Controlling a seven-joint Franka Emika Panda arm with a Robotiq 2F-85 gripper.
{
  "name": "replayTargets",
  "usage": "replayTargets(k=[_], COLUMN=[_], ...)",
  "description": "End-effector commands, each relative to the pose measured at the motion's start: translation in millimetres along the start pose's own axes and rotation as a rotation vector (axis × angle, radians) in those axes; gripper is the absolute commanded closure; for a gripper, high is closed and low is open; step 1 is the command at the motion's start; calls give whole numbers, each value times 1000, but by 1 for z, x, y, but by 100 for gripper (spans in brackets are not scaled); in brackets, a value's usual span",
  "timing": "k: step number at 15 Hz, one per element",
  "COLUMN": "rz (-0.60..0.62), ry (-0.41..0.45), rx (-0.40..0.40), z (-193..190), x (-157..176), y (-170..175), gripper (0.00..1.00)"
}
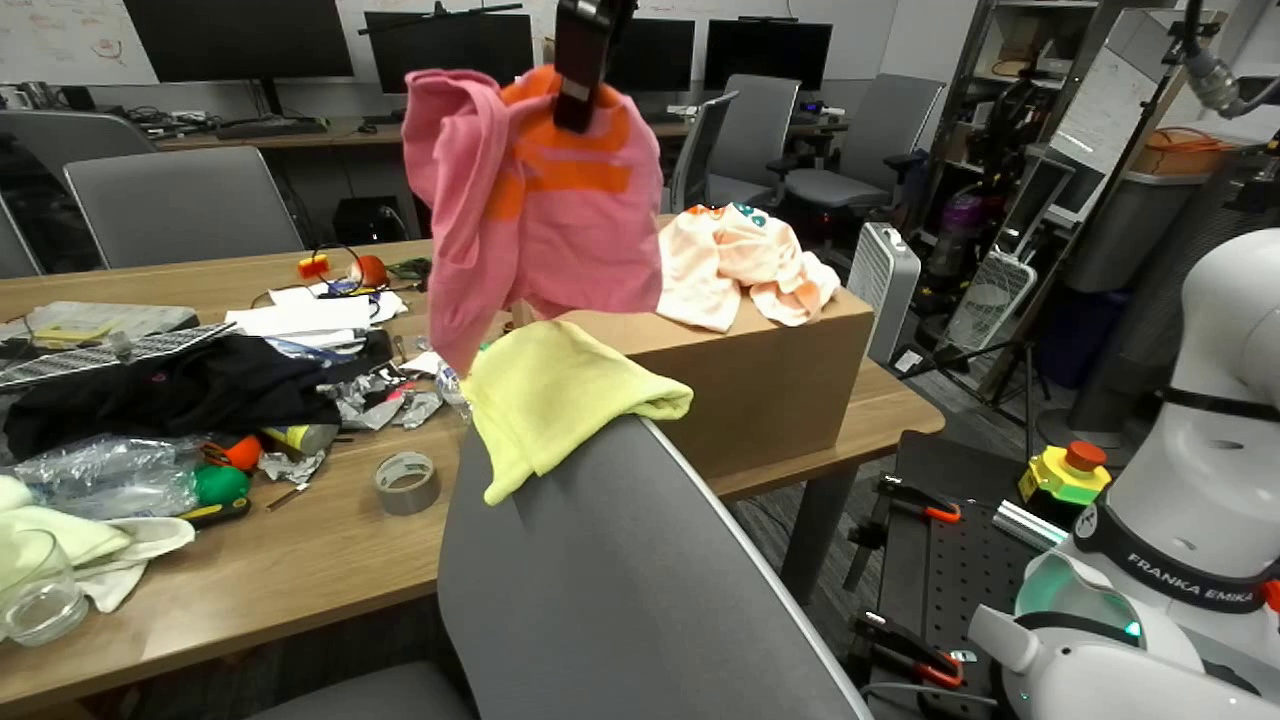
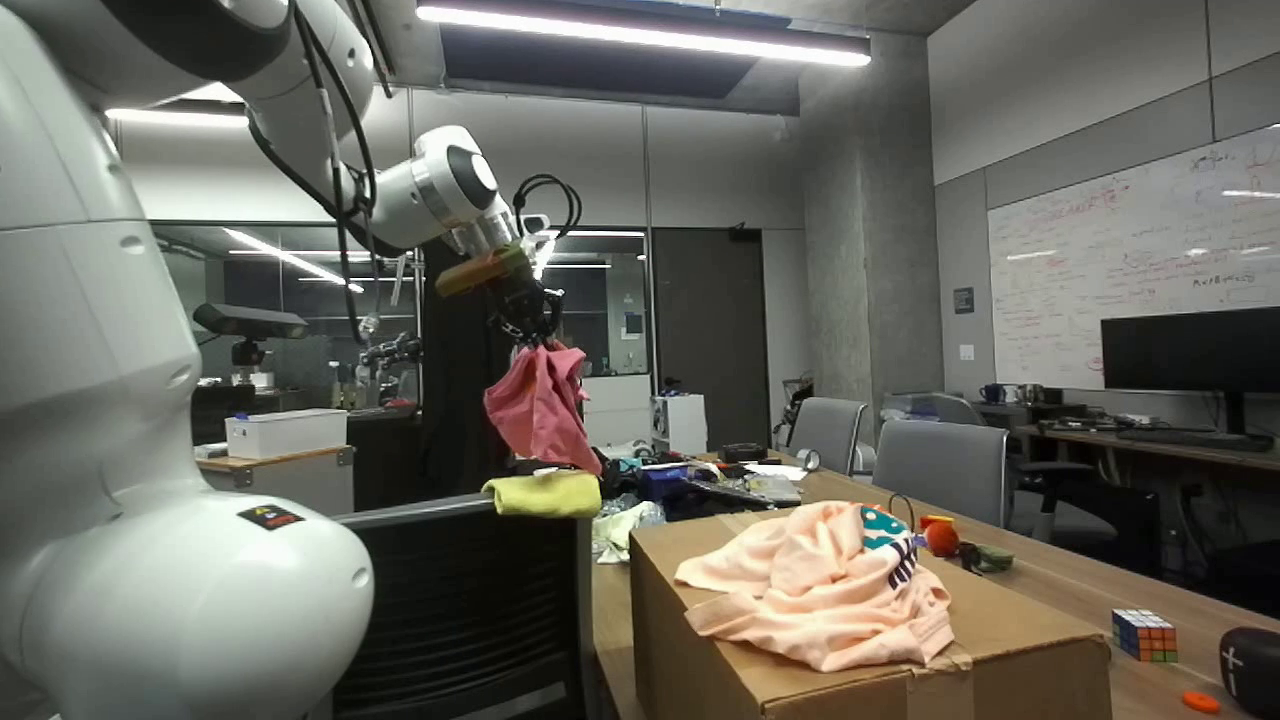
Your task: Move the peach and pink colored shirts and the green towel to the top of the box respectively
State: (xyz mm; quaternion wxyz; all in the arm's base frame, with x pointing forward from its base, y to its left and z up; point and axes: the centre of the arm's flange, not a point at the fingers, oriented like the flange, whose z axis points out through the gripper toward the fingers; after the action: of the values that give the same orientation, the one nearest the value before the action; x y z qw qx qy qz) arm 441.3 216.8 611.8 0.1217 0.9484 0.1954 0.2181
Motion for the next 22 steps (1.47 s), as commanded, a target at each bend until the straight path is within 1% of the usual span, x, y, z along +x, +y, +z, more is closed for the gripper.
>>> replayTargets(k=[1, 4, 7, 10, 16, 18, 22], rz=[8, 8, 11, 58, 221, 271, 368], ry=[77, 86, 84, 85, 34, 10, -20], rx=[-49, -65, -66, -77, -94, -99, -151], z=[-48, -62, -69, -75, -75, -71, -63], x=[5, 4, -3, -11, -28, -32, -35], y=[14, 24, 43, 78, 171, 196, 228], gripper=[97, 97, 97, 97, 97, 97, 97])
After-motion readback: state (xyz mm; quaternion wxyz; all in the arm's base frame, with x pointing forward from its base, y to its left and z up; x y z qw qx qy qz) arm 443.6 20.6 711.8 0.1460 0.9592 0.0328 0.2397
